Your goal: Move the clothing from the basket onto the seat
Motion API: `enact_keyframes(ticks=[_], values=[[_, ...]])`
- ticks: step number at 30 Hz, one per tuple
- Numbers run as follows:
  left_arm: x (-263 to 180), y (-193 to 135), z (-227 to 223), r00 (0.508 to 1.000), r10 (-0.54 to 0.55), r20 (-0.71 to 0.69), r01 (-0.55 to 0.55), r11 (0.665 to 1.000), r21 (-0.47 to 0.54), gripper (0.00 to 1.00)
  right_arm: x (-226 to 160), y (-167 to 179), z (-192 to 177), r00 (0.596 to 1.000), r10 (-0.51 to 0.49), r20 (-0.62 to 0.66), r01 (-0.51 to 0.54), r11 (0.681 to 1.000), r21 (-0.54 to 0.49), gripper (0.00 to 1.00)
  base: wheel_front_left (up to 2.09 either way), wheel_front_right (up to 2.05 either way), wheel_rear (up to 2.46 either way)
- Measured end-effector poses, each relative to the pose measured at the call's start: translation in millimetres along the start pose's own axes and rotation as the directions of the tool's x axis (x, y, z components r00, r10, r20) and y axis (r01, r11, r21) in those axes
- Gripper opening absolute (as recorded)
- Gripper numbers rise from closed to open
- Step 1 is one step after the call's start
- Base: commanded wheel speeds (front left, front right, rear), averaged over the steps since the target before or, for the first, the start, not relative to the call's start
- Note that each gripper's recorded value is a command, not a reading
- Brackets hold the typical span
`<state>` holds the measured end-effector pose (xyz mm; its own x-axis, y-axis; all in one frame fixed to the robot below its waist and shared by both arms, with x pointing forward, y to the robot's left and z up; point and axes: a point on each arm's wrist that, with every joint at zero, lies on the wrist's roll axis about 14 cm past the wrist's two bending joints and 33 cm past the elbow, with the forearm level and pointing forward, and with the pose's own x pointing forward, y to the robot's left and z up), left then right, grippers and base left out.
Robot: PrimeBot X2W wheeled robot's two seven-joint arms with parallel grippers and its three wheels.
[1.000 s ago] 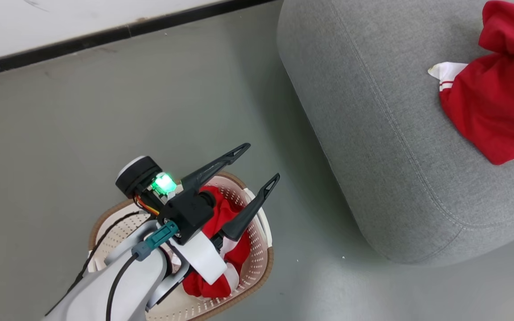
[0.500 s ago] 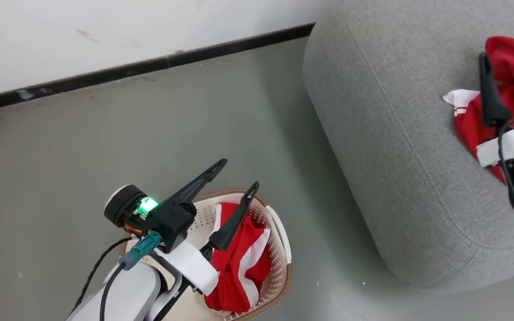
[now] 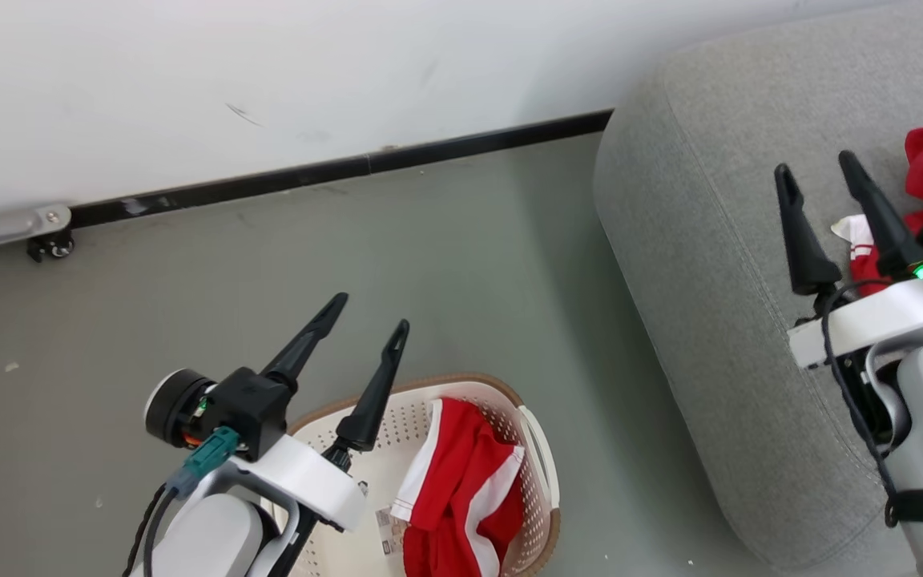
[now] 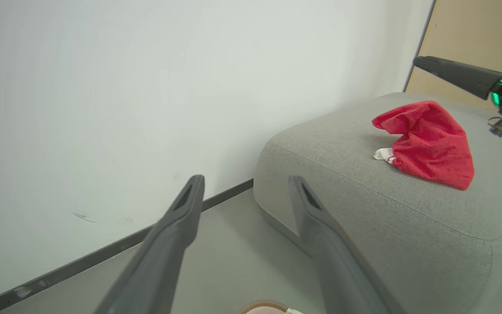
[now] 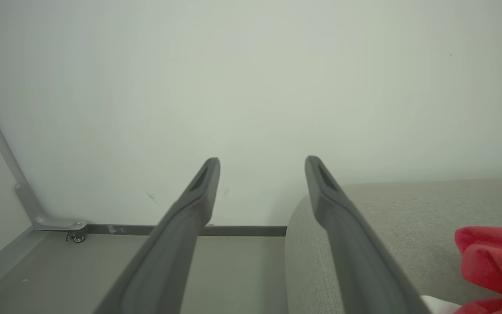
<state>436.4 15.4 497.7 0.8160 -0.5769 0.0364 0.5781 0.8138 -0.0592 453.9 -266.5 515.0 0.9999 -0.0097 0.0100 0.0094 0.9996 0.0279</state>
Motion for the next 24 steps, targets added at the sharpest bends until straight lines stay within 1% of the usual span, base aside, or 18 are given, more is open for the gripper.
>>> enact_keyframes(ticks=[6, 8, 10, 11, 12, 17, 19, 24], values=[[-19.5, 22.0, 11.3, 0.993, 0.117, 0.022, -0.117, 0.993, 0.0, 1.0, -10.7, 23.2, 1.4, 0.999, 0.049, 0.018, -0.049, 0.999, 0.006, 1.0, 0.0, 0.0, 0.0], [-31.6, 30.7, 12.4, 0.986, 0.168, 0.021, -0.168, 0.986, 0.004, 1.0, -18.9, 29.2, -0.6, 0.998, 0.053, 0.021, -0.053, 0.998, 0.026, 1.0, 0.0, 0.0, 0.0], [-39.6, 36.6, 13.3, 0.979, 0.202, 0.021, -0.203, 0.979, 0.009, 1.0, -26.0, 30.5, -4.2, 0.999, 0.046, 0.016, -0.047, 0.998, 0.038, 1.0, 0.0, 0.0, 0.0], [-39.6, 36.6, 13.3, 0.979, 0.202, 0.021, -0.203, 0.979, 0.009, 1.0, -26.0, 30.5, -4.2, 0.999, 0.046, 0.016, -0.047, 0.998, 0.038, 1.0, 0.0, 0.0, 0.0], [-46.8, 41.6, 14.5, 0.972, 0.233, 0.022, -0.233, 0.972, 0.017, 1.0, -33.3, 31.5, -7.4, 0.999, 0.038, 0.014, -0.039, 0.998, 0.054, 1.0, 0.0, 0.0, 0.0], [-60.7, 49.2, 16.1, 0.958, 0.284, 0.024, -0.285, 0.958, 0.026, 1.0, -46.2, 37.1, -11.6, 1.0, 0.026, 0.015, -0.028, 0.996, 0.085, 1.0, 0.0, 0.0, 0.0], [-70.1, 53.1, 16.5, 0.948, 0.317, 0.024, -0.318, 0.948, 0.029, 1.0, -56.3, 41.5, -14.8, 1.0, 0.016, 0.016, -0.018, 0.993, 0.115, 1.0, 0.0, 0.0, 0.0], [-80.9, 56.7, 15.9, 0.936, 0.352, 0.022, -0.353, 0.935, 0.037, 1.0, -71.0, 47.2, -22.8, 1.0, 0.013, 0.001, -0.013, 0.992, 0.122, 1.0, 0.0, 0.0, 0.0]])
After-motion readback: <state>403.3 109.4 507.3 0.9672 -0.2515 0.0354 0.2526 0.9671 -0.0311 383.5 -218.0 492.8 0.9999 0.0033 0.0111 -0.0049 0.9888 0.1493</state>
